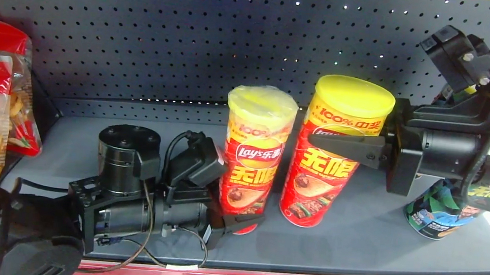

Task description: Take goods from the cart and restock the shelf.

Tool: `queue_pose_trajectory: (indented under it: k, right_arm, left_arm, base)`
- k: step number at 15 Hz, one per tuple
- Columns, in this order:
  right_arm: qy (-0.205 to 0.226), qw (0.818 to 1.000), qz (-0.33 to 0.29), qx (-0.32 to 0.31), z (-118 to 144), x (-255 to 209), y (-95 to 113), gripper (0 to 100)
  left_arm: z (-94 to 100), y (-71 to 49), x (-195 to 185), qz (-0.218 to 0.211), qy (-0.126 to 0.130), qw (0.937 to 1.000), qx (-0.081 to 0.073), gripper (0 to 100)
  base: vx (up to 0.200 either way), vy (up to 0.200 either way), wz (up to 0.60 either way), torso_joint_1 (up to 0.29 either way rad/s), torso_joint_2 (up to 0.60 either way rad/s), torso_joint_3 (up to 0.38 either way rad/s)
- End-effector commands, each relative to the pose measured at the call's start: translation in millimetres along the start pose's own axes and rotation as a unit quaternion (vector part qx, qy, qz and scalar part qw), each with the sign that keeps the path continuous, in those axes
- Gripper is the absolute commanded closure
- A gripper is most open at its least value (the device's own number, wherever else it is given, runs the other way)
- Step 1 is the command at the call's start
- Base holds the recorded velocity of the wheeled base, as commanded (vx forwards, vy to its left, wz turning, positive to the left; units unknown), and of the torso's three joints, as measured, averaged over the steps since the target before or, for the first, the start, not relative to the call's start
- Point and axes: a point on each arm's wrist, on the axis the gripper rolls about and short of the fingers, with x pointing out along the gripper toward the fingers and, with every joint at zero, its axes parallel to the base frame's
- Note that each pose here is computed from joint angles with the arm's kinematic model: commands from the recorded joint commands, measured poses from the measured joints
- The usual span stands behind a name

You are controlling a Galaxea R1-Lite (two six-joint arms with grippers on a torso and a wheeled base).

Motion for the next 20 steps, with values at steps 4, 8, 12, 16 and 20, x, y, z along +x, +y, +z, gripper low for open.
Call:
queue_pose_trajectory:
  k: [4, 8, 12, 16, 20]
  right_arm:
    - [0.007, 1.0, -0.006, 0.005, -4.0, 3.4, -6.3, 100]
    - [0.008, 1.0, -0.013, 0.006, -4.9, 2.8, -10.1, 100]
    - [0.009, 1.0, -0.013, 0.007, -6.3, 4.3, -11.2, 100]
    - [0.011, 1.0, -0.011, 0.008, -7.3, 5.8, -11.3, 100]
    - [0.01, 1.0, -0.01, 0.007, -6.7, 6.1, -10.7, 100]
  left_arm:
    - [-4.9, -5.3, 10.1, -0.015, 0.008, 0.9998, -0.004, 100]
    - [-7.1, -6.5, 9.9, -0.017, 0.012, 0.9998, -0.005, 100]
    - [-16.3, -10.0, 2.8, -0.018, 0.028, 0.9993, -0.015, 0]
    - [-21.8, -8.0, -5.1, -0.01, 0.038, 0.999, -0.021, 0]
    - [-23.6, -10.9, -21.2, -0.002, 0.043, 0.9988, -0.025, 0]
  base:
    - [0.0, 0.0, 0.0, 0.0, 0.0, 0.0]
    - [0.0, 0.0, 0.0, 0.0, 0.0, 0.0]
    - [0.0, 0.0, 0.0, 0.0, 0.0, 0.0]
    - [0.0, 0.0, 0.0, 0.0, 0.0, 0.0]
    - [0.0, 0.0, 0.0, 0.0, 0.0, 0.0]
